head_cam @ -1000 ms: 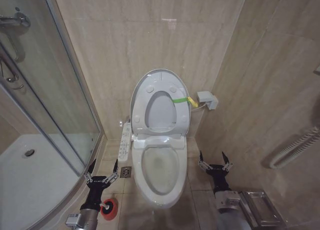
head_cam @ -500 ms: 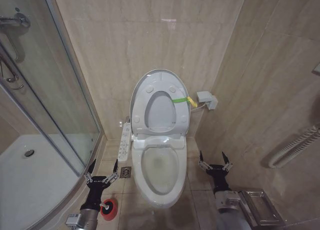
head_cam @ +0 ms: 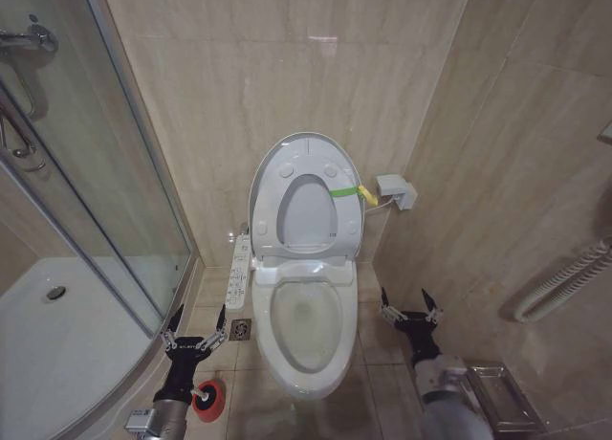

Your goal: Open the toilet lid, clean the toilet bowl with a toilet brush, close the toilet lid, and flush.

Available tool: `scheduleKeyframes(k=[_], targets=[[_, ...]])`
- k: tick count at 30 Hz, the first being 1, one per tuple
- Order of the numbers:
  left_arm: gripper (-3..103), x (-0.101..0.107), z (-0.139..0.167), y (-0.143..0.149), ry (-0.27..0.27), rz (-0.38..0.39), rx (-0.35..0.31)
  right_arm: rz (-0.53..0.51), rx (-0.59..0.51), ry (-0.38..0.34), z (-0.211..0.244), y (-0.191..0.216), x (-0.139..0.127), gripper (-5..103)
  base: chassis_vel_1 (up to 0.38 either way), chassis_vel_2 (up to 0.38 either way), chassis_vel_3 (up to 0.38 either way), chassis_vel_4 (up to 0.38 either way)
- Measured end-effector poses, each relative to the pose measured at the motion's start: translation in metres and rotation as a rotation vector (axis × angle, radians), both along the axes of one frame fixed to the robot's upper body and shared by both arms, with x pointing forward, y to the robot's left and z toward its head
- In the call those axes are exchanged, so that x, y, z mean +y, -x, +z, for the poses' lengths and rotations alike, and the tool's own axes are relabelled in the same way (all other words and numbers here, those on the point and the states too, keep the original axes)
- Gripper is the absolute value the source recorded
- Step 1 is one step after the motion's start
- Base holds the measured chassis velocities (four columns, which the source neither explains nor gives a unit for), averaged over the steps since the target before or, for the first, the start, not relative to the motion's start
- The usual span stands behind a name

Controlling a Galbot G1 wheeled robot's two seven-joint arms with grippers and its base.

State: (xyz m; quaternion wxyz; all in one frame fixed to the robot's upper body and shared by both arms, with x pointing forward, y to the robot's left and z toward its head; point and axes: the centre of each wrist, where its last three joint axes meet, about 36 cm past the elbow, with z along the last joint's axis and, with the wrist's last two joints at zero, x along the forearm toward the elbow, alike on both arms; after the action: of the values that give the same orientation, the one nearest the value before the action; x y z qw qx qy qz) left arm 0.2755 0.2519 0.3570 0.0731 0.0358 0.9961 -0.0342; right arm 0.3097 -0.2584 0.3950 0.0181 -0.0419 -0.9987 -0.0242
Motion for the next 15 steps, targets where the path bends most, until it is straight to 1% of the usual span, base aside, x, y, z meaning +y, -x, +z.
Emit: scheduleKeyframes(k=[3, 15], targets=[[99, 0.0, 0.0, 0.0, 0.0, 0.0, 0.0, 0.012, -0.03, -0.011, 0.0024, -0.0063, -0.002, 100, 0.0, 0.0, 0.0, 0.0], [99, 0.0, 0.0, 0.0, 0.0, 0.0, 0.0, 0.026, -0.037, -0.018, 0.0002, -0.0096, 0.0001, 100, 0.0, 0.0, 0.0, 0.0]])
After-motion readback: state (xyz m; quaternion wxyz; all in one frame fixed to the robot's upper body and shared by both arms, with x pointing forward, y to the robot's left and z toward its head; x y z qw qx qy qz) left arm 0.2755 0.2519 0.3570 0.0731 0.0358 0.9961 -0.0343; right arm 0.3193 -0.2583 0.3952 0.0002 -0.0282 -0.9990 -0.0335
